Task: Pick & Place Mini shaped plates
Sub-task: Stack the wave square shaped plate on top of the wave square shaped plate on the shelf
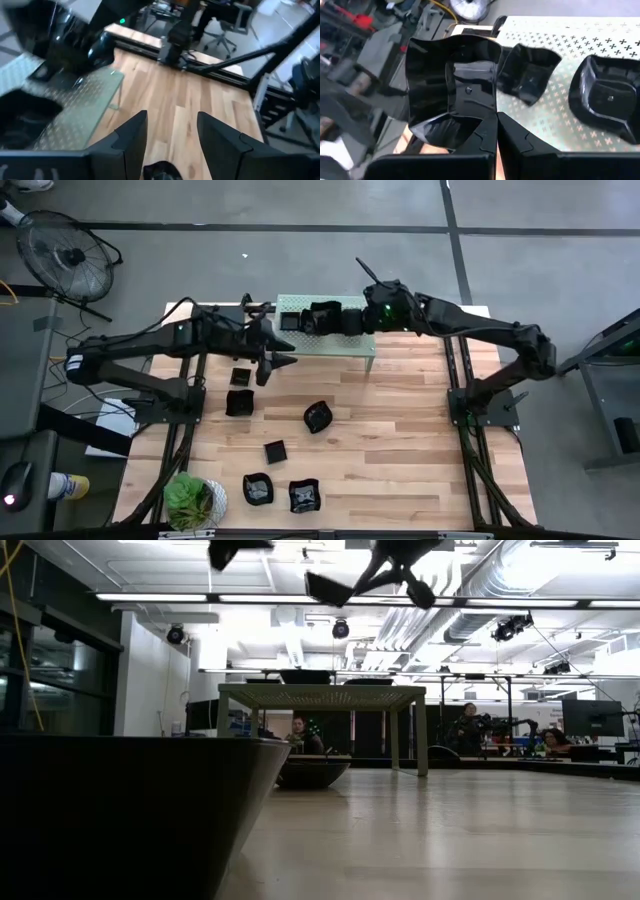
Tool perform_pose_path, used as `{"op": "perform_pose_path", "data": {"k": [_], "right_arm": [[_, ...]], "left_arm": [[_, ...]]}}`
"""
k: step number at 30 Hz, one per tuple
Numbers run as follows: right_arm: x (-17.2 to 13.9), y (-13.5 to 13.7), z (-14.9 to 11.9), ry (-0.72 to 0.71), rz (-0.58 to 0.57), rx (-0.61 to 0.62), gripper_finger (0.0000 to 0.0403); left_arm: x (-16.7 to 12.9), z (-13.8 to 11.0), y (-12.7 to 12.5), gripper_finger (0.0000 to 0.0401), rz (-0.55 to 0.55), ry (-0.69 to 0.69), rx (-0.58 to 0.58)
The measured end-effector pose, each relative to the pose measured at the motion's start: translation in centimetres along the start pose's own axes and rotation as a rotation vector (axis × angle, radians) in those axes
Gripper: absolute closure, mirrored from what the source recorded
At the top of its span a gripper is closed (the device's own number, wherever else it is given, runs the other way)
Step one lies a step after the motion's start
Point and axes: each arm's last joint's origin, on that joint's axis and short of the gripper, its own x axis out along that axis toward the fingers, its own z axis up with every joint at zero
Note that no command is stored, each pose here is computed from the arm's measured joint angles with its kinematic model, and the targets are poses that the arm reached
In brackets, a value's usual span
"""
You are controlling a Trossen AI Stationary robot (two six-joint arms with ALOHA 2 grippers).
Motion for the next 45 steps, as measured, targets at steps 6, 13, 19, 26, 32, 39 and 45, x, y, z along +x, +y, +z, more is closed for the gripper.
{"op": "perform_pose_path", "data": {"k": [6,13,19,26,32,39,45], "right_arm": [[2.3,-1.3,1.1,-0.010,-0.035,0.090,0.0403],[4.8,-2.2,1.9,-0.039,-0.027,0.157,0.0403],[6.4,-3.2,2.0,-0.011,-0.049,0.177,0.0403],[8.6,-4.1,1.2,0.051,-0.086,0.194,0.0403],[9.5,-4.4,0.8,0.066,-0.105,0.205,0.0403],[9.5,-4.5,0.9,0.042,-0.122,0.207,0.0403],[10.0,-4.9,0.6,0.054,-0.145,0.215,0.0403]], "left_arm": [[-1.1,-4.1,1.9,0.0232,0.026,-0.036,-0.133],[-2.7,-7.8,2.5,0.0232,-0.038,-0.220,-0.250],[-3.7,-10.0,2.9,0.0232,-0.046,-0.259,-0.330],[-4.0,-10.5,3.0,0.0232,-0.041,-0.265,-0.335],[-4.0,-10.5,3.0,0.0232,-0.040,-0.260,-0.342],[-4.0,-10.7,3.1,0.0232,-0.022,-0.252,-0.347],[-3.9,-10.9,3.2,0.0232,0.001,-0.229,-0.359]]}}
